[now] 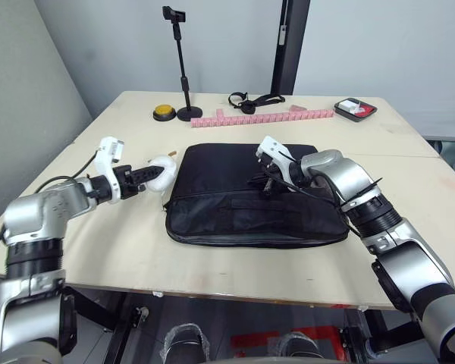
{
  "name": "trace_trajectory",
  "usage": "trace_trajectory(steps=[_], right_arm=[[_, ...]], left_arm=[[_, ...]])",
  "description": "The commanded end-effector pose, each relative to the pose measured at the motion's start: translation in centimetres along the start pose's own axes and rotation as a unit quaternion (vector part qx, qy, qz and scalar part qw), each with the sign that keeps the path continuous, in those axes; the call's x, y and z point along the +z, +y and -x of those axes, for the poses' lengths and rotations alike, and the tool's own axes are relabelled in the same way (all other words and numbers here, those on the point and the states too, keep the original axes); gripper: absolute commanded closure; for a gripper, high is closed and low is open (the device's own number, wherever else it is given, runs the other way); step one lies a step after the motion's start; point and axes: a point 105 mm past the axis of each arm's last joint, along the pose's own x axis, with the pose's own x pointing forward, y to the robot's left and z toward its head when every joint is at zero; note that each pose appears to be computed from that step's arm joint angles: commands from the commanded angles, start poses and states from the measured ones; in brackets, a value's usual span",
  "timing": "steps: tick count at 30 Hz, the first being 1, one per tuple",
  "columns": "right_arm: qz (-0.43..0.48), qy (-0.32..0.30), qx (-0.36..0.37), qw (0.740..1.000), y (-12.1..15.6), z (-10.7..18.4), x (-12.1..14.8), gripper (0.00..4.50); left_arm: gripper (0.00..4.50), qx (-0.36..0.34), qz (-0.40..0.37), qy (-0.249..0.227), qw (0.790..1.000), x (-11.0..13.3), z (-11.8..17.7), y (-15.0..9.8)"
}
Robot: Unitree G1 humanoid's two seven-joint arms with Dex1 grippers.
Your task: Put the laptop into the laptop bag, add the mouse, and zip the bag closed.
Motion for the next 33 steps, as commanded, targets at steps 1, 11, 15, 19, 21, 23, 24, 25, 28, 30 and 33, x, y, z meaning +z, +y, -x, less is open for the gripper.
trace_trajectory(steps=[1, 11, 15, 19, 21, 23, 24, 25, 28, 30, 33], right_arm=[[-0.025, 0.053, 0.015, 0.998, 0.3, -1.3, -2.8, 4.5], [-0.018, 0.058, 0.041, 0.997, 0.9, -2.2, -2.4, 4.5], [-0.025, 0.063, 0.039, 0.997, 0.8, -2.3, -2.7, 4.5], [-0.057, 0.057, 0.056, 0.995, 1.5, -2.6, -3.1, 4.5], [-0.063, 0.062, 0.054, 0.995, 1.5, -2.8, -3.5, 4.5], [-0.067, 0.066, 0.054, 0.994, 1.7, -2.9, -3.9, 4.5], [-0.067, 0.066, 0.055, 0.994, 1.7, -2.9, -3.9, 4.5], [-0.068, 0.066, 0.055, 0.994, 1.8, -2.9, -3.9, 4.5], [-0.069, 0.067, 0.057, 0.994, 2.0, -3.0, -3.9, 4.5], [-0.069, 0.069, 0.058, 0.994, 2.1, -3.0, -3.9, 4.5], [-0.069, 0.07, 0.06, 0.993, 2.2, -3.1, -3.8, 4.5]], left_arm=[[4.47, -0.052, -0.016, -0.015, 0.998, 0.1, 2.6, -2.8], [4.47, -0.026, 0.004, 0.011, 1.0, -4.8, 5.5, -1.9], [4.47, -0.055, 0.02, 0.03, 0.998, -7.0, 5.8, -3.0], [4.47, -0.041, 0.033, 0.055, 0.997, -9.3, 6.2, -2.4], [4.47, -0.038, 0.039, 0.051, 0.997, -9.7, 6.3, -2.2], [4.47, -0.048, 0.046, 0.042, 0.997, -9.7, 6.3, -2.5], [4.47, -0.051, 0.047, 0.04, 0.997, -9.6, 6.3, -2.6], [4.47, -0.053, 0.048, 0.039, 0.997, -9.6, 6.3, -2.7], [4.47, -0.106, 0.055, 0.037, 0.992, -9.4, 5.8, -5.0], [4.47, -0.131, 0.052, 0.058, 0.988, -10.0, 5.8, -6.4], [4.47, -0.121, 0.049, 0.081, 0.988, -10.9, 5.6, -6.0]])
